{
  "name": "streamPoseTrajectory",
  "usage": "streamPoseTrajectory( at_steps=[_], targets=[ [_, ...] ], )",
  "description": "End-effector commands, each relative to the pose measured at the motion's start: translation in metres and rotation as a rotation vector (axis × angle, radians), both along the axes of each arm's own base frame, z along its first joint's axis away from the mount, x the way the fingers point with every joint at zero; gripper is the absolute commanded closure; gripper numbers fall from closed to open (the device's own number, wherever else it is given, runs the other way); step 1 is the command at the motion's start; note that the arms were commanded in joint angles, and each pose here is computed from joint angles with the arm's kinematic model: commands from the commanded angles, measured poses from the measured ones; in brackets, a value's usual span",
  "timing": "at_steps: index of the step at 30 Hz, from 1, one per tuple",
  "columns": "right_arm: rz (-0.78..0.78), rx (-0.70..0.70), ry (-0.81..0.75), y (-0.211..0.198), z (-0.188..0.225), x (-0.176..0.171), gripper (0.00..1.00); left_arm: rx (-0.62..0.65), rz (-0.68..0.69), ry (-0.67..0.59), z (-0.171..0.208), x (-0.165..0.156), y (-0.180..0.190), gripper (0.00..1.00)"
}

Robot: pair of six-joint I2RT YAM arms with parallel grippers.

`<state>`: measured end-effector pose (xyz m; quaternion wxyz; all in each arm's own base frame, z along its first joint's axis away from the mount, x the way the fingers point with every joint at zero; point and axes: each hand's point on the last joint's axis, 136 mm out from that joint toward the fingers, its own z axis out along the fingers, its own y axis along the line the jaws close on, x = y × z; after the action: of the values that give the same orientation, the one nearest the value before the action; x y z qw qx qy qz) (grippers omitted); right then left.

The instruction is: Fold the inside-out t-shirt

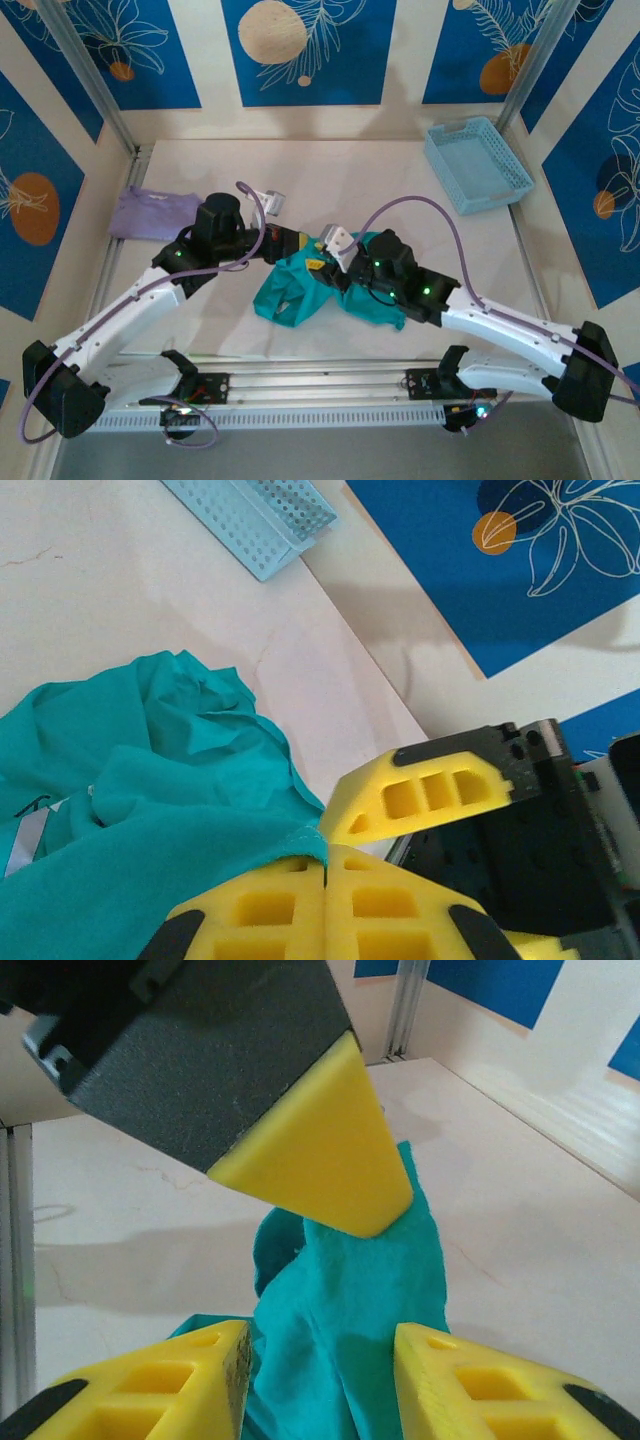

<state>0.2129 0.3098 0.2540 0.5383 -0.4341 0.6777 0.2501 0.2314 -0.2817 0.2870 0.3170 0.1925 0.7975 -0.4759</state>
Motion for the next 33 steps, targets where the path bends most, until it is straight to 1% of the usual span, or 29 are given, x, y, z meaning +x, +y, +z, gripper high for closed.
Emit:
streamPoseTrajectory(
  at_steps=[1, 4, 6, 7, 10, 11, 12, 15, 18, 19, 22, 25, 28, 31, 33],
  targets=[
    [0.012, 0.014, -0.116, 0.011, 0.019, 0.008, 0.61, -0.025, 0.003, -0.022, 0.016, -0.002, -0.001, 1.0],
    [0.007, -0.005, -0.121, 0.018, 0.016, 0.014, 0.62, -0.024, 0.002, -0.025, 0.017, -0.003, -0.001, 1.0],
    [0.012, -0.007, -0.121, 0.021, 0.014, 0.015, 0.66, -0.022, 0.003, -0.028, 0.017, -0.003, 0.0, 1.0],
    [0.017, -0.004, -0.121, 0.023, 0.013, 0.015, 0.71, -0.02, 0.005, -0.028, 0.016, -0.003, 0.0, 1.0],
    [0.018, 0.003, -0.115, 0.023, 0.012, 0.013, 0.92, -0.008, 0.02, -0.032, 0.015, -0.001, 0.002, 1.0],
    [0.015, 0.004, -0.109, 0.022, 0.011, 0.013, 0.98, -0.003, 0.029, -0.035, 0.015, 0.001, 0.003, 1.0],
    [0.013, 0.005, -0.102, 0.02, 0.01, 0.012, 1.0, 0.007, 0.043, -0.039, 0.014, 0.003, 0.005, 1.0],
    [0.013, 0.02, -0.058, 0.011, 0.007, 0.008, 1.0, 0.046, 0.093, -0.066, 0.012, 0.01, 0.012, 1.0],
    [0.026, 0.066, 0.018, 0.0, 0.007, 0.004, 1.0, 0.113, 0.168, -0.125, 0.008, 0.018, 0.028, 0.86],
    [0.032, 0.085, 0.044, -0.003, 0.008, 0.003, 1.0, 0.142, 0.189, -0.146, 0.004, 0.02, 0.033, 0.79],
    [0.049, 0.136, 0.106, -0.009, 0.013, 0.001, 1.0, 0.217, 0.23, -0.193, -0.011, 0.023, 0.047, 0.65],
    [0.055, 0.167, 0.149, -0.014, 0.015, 0.002, 1.0, 0.263, 0.227, -0.205, -0.027, 0.021, 0.053, 0.53],
    [0.045, 0.179, 0.169, -0.018, 0.017, 0.005, 1.0, 0.259, 0.169, -0.184, -0.036, 0.012, 0.045, 0.42],
    [0.036, 0.179, 0.178, -0.019, 0.017, 0.008, 1.0, 0.26, 0.123, -0.177, -0.04, 0.006, 0.037, 0.32],
    [0.036, 0.181, 0.182, -0.018, 0.017, 0.009, 1.0, 0.296, 0.133, -0.18, -0.046, 0.008, 0.038, 0.29]
  ],
)
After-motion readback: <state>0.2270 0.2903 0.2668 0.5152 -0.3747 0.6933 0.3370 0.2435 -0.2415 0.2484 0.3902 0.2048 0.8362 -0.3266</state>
